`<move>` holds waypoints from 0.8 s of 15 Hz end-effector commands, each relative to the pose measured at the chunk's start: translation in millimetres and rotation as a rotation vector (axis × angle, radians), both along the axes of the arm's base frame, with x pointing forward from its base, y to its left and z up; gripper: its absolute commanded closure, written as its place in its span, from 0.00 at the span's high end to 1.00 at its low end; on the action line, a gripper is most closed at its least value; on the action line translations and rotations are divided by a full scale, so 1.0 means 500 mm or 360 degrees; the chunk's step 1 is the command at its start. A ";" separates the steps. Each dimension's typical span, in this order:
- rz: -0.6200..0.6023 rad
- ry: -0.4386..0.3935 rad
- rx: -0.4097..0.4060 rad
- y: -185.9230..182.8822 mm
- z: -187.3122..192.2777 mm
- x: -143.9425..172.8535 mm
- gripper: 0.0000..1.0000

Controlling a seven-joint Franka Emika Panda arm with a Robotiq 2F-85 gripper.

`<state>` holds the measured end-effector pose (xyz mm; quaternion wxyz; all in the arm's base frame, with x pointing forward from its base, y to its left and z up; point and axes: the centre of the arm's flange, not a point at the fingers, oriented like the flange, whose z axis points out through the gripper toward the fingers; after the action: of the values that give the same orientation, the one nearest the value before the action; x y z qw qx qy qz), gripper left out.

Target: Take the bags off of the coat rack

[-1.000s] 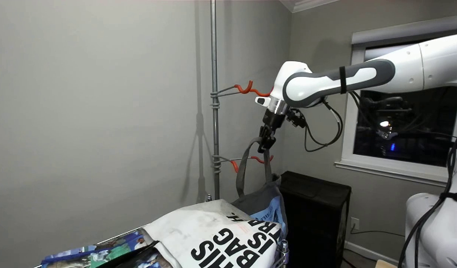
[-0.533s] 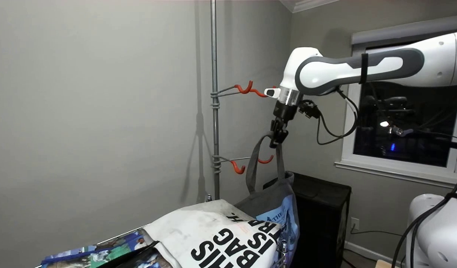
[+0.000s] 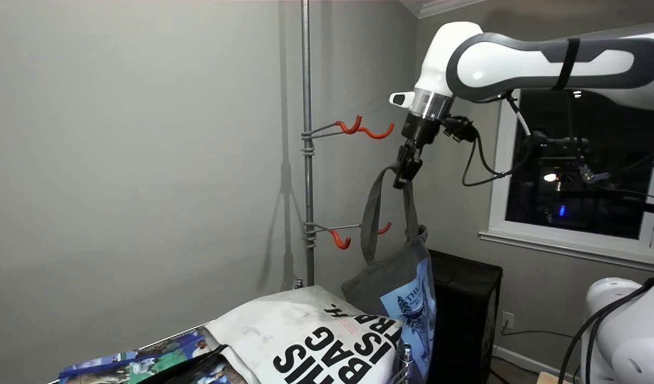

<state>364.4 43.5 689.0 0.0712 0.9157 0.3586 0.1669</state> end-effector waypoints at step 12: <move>-0.0372 -0.0330 0.0259 0.340 0.154 -0.004 0.05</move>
<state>343.0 185.4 754.7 0.0681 0.9303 0.2542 0.2554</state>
